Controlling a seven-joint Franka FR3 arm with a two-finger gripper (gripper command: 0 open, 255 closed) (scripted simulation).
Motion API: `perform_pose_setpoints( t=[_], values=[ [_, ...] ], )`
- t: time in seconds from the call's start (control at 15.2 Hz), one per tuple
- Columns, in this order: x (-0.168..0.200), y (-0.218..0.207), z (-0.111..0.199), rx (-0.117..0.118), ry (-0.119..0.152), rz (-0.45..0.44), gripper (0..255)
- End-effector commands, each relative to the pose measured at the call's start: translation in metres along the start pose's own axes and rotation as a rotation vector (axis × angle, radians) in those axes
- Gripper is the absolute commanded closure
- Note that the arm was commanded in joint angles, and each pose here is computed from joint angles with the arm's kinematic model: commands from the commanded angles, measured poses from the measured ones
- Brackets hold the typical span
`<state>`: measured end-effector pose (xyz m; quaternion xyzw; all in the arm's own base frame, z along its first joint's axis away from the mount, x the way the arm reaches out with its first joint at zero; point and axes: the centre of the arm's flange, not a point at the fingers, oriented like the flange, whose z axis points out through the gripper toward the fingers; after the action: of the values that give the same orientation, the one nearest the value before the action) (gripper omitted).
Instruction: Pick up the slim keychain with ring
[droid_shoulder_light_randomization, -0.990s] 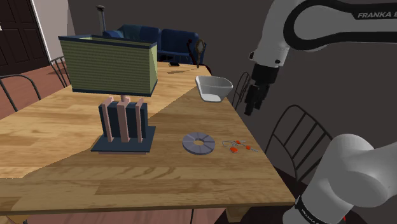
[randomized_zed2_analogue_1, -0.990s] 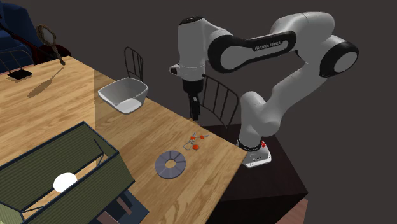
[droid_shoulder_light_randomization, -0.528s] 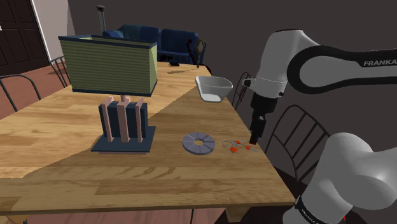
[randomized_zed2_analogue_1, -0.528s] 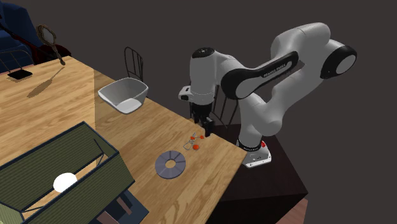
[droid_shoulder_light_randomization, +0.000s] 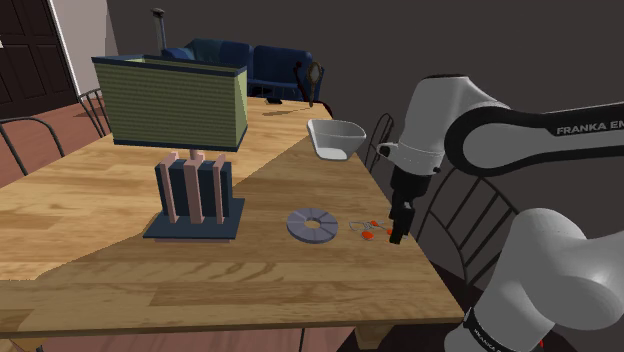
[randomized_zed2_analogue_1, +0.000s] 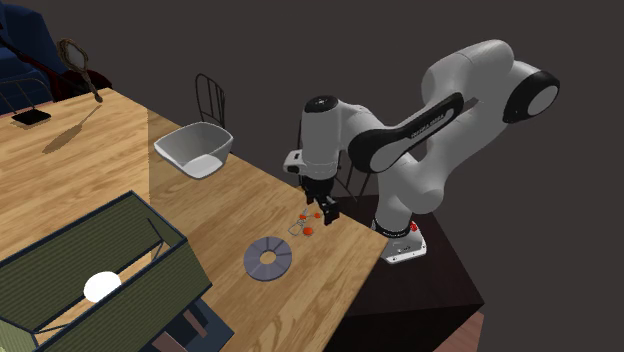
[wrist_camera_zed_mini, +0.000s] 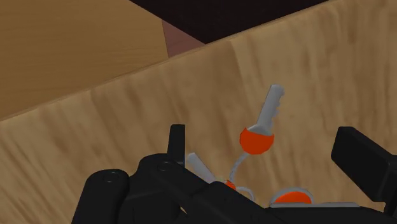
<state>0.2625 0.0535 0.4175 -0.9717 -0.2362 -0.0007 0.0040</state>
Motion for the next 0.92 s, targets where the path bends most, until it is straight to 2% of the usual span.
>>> perform_pose_setpoints(
  t=[0.0,0.07,0.66,0.86],
  values=[
    [-0.001,0.000,0.005,0.000,0.001,0.000,0],
    [-0.001,-0.001,0.003,0.000,0.001,0.000,255],
    [-0.001,0.000,0.005,0.000,0.001,0.000,255],
    [-0.001,0.000,-0.011,0.000,0.001,0.000,255]
  ],
)
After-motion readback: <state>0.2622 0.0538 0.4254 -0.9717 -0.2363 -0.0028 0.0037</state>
